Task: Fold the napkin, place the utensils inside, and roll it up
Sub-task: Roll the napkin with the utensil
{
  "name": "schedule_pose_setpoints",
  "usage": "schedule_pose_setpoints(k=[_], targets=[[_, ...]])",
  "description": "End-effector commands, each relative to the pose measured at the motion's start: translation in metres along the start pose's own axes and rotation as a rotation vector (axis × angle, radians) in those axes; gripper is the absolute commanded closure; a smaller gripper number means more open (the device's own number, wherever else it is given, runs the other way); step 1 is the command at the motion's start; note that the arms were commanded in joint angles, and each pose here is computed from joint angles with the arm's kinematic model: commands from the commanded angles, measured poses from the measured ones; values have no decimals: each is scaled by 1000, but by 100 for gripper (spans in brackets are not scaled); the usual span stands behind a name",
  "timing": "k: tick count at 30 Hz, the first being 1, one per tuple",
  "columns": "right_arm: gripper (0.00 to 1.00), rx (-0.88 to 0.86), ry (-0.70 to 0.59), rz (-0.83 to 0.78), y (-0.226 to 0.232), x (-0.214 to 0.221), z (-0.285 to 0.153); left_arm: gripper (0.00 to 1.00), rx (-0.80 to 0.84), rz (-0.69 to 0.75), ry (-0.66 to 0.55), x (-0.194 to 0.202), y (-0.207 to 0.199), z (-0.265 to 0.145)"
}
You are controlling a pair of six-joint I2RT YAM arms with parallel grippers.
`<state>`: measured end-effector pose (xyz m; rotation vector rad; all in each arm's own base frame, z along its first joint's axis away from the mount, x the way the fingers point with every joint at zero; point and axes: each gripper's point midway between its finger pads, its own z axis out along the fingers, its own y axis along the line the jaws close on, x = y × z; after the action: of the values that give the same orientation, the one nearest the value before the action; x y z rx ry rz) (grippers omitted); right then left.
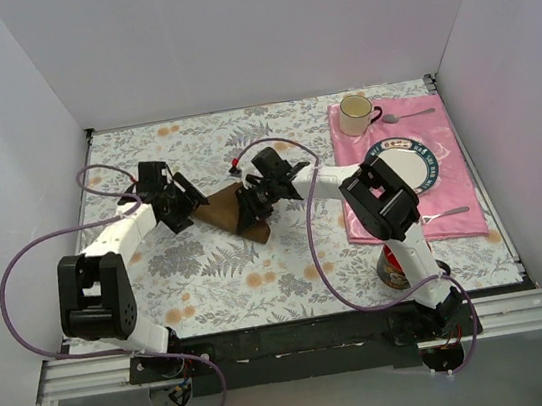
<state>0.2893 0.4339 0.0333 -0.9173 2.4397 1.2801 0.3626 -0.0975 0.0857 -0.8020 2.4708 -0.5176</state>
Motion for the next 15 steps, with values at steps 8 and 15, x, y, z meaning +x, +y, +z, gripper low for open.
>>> schedule_pose_setpoints(k=[8, 15], targets=[[92, -203, 37, 303, 3, 36, 16, 27, 33, -51, 138, 37, 4, 20], [92, -254, 10, 340, 10, 30, 13, 31, -23, -138, 208, 52, 15, 48]])
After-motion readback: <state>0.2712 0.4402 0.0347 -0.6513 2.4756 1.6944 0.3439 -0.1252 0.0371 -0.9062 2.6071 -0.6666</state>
